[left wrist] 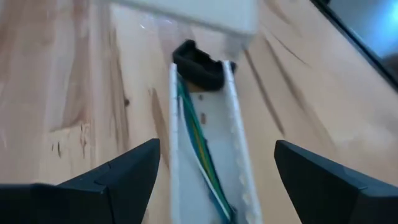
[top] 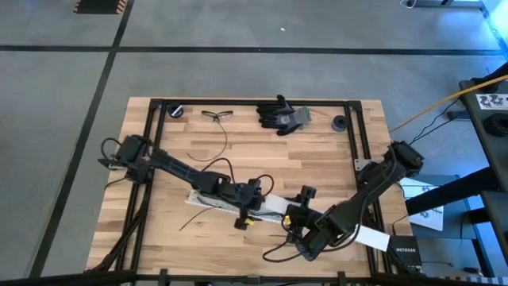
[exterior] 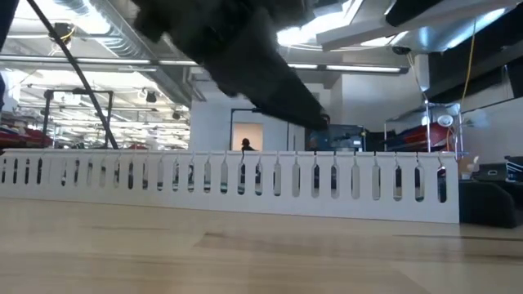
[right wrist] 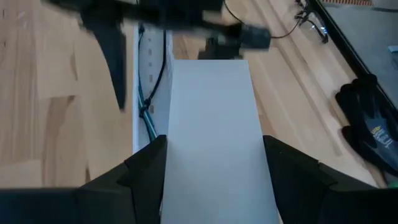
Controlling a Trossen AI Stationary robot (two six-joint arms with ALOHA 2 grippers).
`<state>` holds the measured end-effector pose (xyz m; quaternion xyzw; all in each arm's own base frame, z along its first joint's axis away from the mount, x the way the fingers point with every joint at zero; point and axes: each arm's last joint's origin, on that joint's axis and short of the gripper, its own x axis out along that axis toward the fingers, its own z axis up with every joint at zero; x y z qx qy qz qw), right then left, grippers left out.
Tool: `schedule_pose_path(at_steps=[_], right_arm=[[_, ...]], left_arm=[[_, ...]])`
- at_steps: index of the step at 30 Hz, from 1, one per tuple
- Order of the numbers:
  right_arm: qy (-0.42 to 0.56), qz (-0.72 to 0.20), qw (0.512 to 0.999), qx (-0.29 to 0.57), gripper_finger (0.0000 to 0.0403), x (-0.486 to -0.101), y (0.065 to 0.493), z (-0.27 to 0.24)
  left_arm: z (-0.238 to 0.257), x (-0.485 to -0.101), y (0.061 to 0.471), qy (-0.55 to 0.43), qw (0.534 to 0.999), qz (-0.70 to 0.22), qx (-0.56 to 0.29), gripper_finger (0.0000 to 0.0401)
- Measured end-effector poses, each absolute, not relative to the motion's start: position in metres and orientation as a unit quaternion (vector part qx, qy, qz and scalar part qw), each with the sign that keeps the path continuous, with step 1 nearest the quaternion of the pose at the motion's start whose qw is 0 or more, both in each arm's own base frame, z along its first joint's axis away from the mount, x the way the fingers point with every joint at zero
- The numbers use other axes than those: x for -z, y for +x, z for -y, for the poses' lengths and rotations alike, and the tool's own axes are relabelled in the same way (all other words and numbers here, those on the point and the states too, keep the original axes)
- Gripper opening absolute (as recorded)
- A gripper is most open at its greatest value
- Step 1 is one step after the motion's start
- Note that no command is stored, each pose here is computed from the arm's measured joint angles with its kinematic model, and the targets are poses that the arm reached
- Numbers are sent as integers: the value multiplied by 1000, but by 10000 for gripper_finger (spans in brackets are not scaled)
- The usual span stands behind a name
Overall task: Ziptie cables
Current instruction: Close the white cable duct lid
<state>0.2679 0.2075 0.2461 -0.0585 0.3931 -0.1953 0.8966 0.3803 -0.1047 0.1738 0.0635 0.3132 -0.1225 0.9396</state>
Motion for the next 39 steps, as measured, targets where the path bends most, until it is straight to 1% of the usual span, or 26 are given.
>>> schedule_pose_path(at_steps=[5, 9, 15, 18, 24, 27, 29, 31, 33, 36, 39], right_arm=[[-49, -394, 896, 200, 217, -246, 267, -207], [-46, -394, 896, 200, 217, -246, 268, -207], [-39, -394, 896, 200, 217, -246, 268, -208], [-33, -393, 897, 202, 217, -245, 267, -208], [-16, -389, 899, 201, 217, -231, 266, -208], [-6, -388, 900, 198, 217, -221, 266, -207], [5, -385, 901, 201, 218, -214, 265, -206], [12, -382, 902, 201, 217, -207, 263, -206], [15, -377, 904, 198, 217, -200, 262, -206], [22, -366, 910, 193, 218, -191, 261, -205], [16, -363, 912, 188, 217, -185, 260, -204]], left_arm=[[100, -149, 392, 52, 942, -312, 110, 301], [104, -130, 394, 39, 933, -334, 131, 302], [106, -122, 388, 44, 919, -375, 112, 299], [104, -119, 382, 57, 906, -409, 95, 283], [100, -128, 367, 77, 877, -469, 63, 223], [97, -135, 357, 80, 860, -501, 53, 210], [94, -138, 347, 80, 840, -535, 41, 212], [91, -141, 337, 78, 819, -568, 29, 223], [90, -141, 329, 68, 809, -583, 21, 235], [91, -140, 324, 52, 803, -592, 29, 252], [90, -140, 328, 31, 812, -581, 50, 267]])
